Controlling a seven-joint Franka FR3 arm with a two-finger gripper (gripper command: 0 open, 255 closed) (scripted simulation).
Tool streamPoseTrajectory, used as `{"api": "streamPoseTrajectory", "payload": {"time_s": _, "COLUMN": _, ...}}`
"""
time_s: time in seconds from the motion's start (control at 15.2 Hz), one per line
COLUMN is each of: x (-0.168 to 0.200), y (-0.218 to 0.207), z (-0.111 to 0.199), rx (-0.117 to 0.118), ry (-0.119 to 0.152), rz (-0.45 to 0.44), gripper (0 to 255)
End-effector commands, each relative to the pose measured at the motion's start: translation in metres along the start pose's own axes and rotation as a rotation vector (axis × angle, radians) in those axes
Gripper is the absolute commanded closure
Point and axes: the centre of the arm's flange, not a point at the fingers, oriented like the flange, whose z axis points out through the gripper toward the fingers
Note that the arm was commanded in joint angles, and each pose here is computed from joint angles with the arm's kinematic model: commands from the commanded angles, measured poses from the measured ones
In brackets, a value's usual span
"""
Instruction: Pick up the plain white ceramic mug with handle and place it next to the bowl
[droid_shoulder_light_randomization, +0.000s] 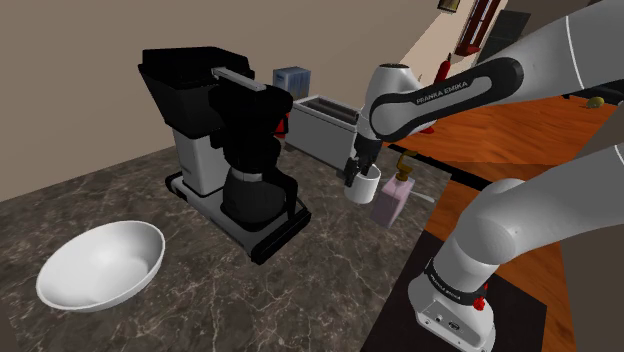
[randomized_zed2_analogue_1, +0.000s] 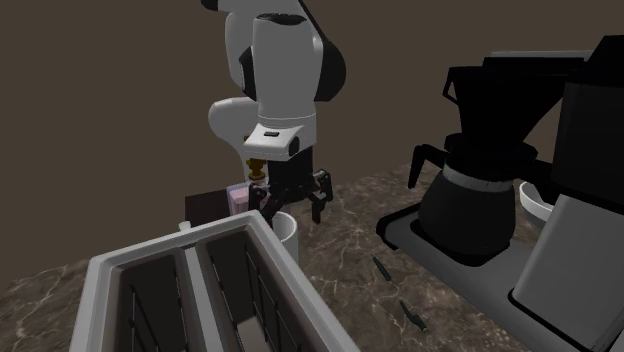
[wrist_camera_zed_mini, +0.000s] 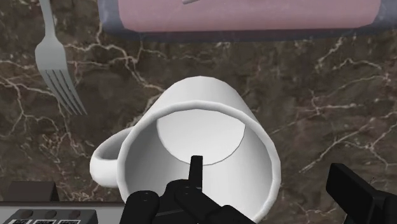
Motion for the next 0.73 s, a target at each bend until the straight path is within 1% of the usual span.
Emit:
{"api": "streamPoseTrajectory", "payload": {"time_s": 0.0, "x": 0.0000, "y": 0.0000, "z": 0.0001, "rx": 0.000, "ry": 0.000, "rz": 0.000, "gripper": 0}}
{"api": "streamPoseTrajectory", "payload": {"time_s": 0.07, "x": 0.0000, "y": 0.0000, "z": 0.0001, "rx": 0.000, "ry": 0.000, "rz": 0.000, "gripper": 255}}
{"api": "streamPoseTrajectory", "payload": {"time_s": 0.66, "x": 0.0000, "y": 0.0000, "z": 0.0001, "rx": 0.000, "ry": 0.000, "rz": 0.000, "gripper": 255}}
